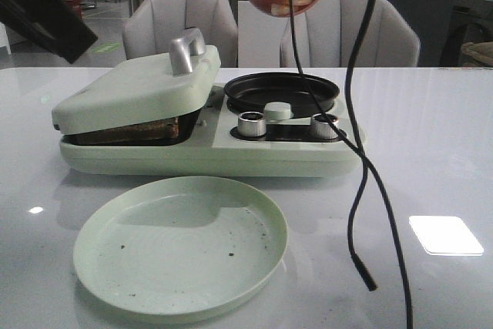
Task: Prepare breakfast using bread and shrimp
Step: 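Grasp and lift the pink bowl with the right gripper toward the pan, then tilt the pink bowl over the black pan to pour the shrimp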
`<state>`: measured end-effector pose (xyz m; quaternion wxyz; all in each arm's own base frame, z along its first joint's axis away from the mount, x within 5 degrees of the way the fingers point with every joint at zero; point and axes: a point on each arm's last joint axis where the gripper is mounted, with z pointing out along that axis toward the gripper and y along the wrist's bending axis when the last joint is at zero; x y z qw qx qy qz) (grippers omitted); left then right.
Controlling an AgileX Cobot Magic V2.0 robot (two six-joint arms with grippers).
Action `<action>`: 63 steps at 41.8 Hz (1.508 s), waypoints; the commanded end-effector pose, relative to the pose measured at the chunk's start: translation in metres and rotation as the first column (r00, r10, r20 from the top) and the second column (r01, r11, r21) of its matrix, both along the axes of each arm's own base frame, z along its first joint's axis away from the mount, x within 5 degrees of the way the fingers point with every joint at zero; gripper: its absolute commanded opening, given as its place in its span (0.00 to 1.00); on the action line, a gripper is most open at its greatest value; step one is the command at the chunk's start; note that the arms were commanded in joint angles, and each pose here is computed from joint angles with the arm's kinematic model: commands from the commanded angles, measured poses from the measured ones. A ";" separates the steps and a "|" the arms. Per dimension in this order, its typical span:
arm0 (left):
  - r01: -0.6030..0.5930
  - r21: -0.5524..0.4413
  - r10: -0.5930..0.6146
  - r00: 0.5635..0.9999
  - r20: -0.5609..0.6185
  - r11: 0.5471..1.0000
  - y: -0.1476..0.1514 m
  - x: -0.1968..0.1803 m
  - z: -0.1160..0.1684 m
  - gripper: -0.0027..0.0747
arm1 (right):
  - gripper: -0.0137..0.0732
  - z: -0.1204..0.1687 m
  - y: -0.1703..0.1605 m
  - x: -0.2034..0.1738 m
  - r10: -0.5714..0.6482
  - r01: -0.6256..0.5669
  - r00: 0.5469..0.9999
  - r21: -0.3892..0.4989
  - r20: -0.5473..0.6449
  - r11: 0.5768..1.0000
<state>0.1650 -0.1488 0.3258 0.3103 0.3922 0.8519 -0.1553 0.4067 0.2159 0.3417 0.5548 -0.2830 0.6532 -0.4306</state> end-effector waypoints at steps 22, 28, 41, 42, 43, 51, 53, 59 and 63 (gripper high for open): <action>-0.010 -0.077 0.015 0.998 0.065 0.997 -0.002 0.000 0.016 0.16 | 0.22 0.043 -0.006 0.003 -0.172 0.191 0.970 -0.104 0.171 0.976; -0.010 -0.077 0.015 0.998 0.065 0.997 -0.002 0.000 0.016 0.16 | 0.22 -0.001 0.011 0.019 -0.166 0.182 0.983 -0.282 0.079 0.942; -0.010 -0.077 0.015 0.998 0.065 0.997 -0.002 0.000 0.016 0.16 | 0.22 -0.019 0.016 0.024 -0.193 0.199 0.980 -0.346 0.054 0.917; -0.010 -0.077 0.015 0.998 0.065 0.997 -0.002 0.000 0.016 0.16 | 0.22 -0.018 0.016 0.024 -0.193 0.200 0.980 -0.344 0.055 0.917; -0.010 -0.077 0.015 0.998 0.065 0.997 -0.002 0.000 0.016 0.16 | 0.22 -0.017 0.016 0.024 -0.193 0.201 0.980 -0.341 0.058 0.918; -0.010 -0.077 0.015 0.998 0.065 0.997 -0.002 0.000 0.016 0.16 | 0.22 0.004 0.015 0.023 -0.204 0.224 0.974 -0.321 0.097 0.920; -0.010 -0.077 0.015 0.998 0.065 0.997 -0.002 0.000 0.016 0.16 | 0.22 0.010 0.014 0.022 -0.219 0.243 0.969 -0.304 0.112 0.921; -0.010 -0.077 0.015 0.998 0.065 0.997 -0.002 0.000 0.016 0.16 | 0.22 0.021 0.008 0.019 -0.287 0.317 0.947 -0.265 0.144 0.911; -0.010 -0.077 0.015 0.998 0.065 0.997 -0.002 0.000 0.016 0.16 | 0.22 0.024 -0.002 0.014 -0.347 0.365 0.931 -0.218 0.117 0.905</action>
